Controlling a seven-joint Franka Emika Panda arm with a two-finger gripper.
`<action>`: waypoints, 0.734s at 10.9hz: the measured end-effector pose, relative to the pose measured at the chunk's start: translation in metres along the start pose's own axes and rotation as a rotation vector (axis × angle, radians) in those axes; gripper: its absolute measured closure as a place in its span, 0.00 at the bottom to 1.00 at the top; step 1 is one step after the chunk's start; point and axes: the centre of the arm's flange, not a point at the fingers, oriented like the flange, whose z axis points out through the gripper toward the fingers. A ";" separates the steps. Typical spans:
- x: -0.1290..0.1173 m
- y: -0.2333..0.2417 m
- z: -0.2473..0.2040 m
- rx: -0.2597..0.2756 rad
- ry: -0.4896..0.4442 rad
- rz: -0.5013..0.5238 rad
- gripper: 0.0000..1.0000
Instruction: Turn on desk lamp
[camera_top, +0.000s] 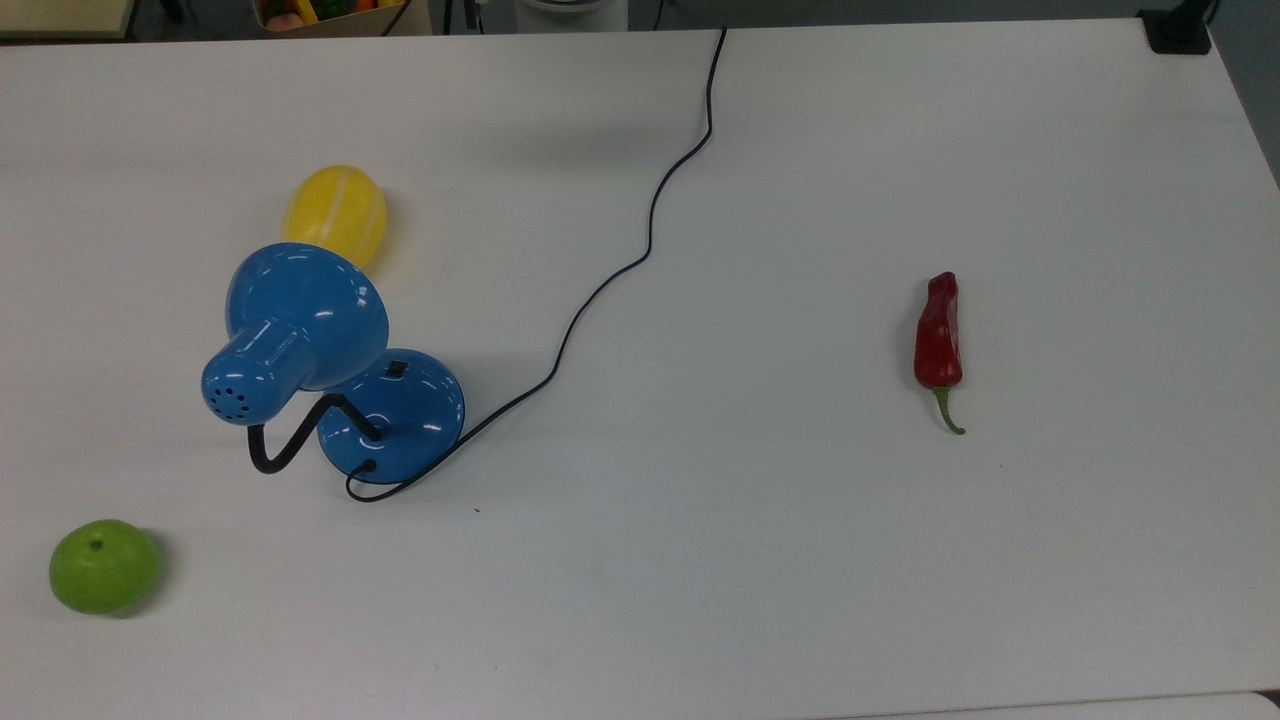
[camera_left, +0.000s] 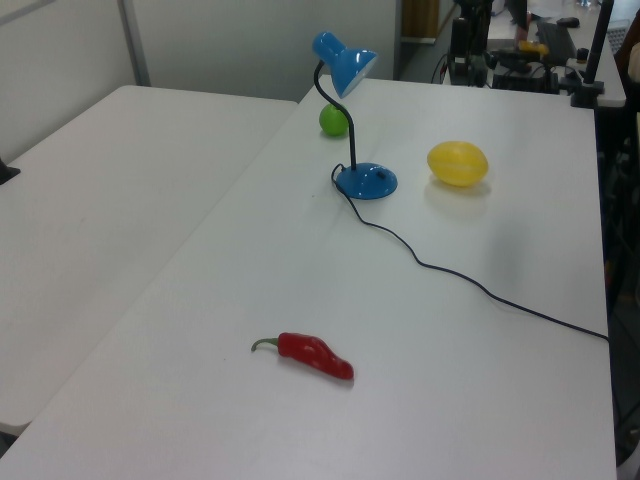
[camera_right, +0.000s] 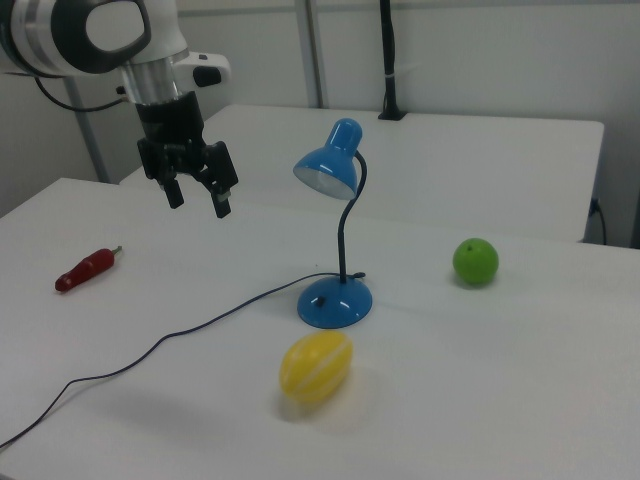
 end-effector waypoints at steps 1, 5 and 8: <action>0.000 0.000 0.001 0.000 -0.002 -0.003 0.00; 0.000 -0.001 0.001 0.000 -0.003 -0.003 0.00; 0.000 -0.001 0.002 0.000 -0.005 -0.004 0.00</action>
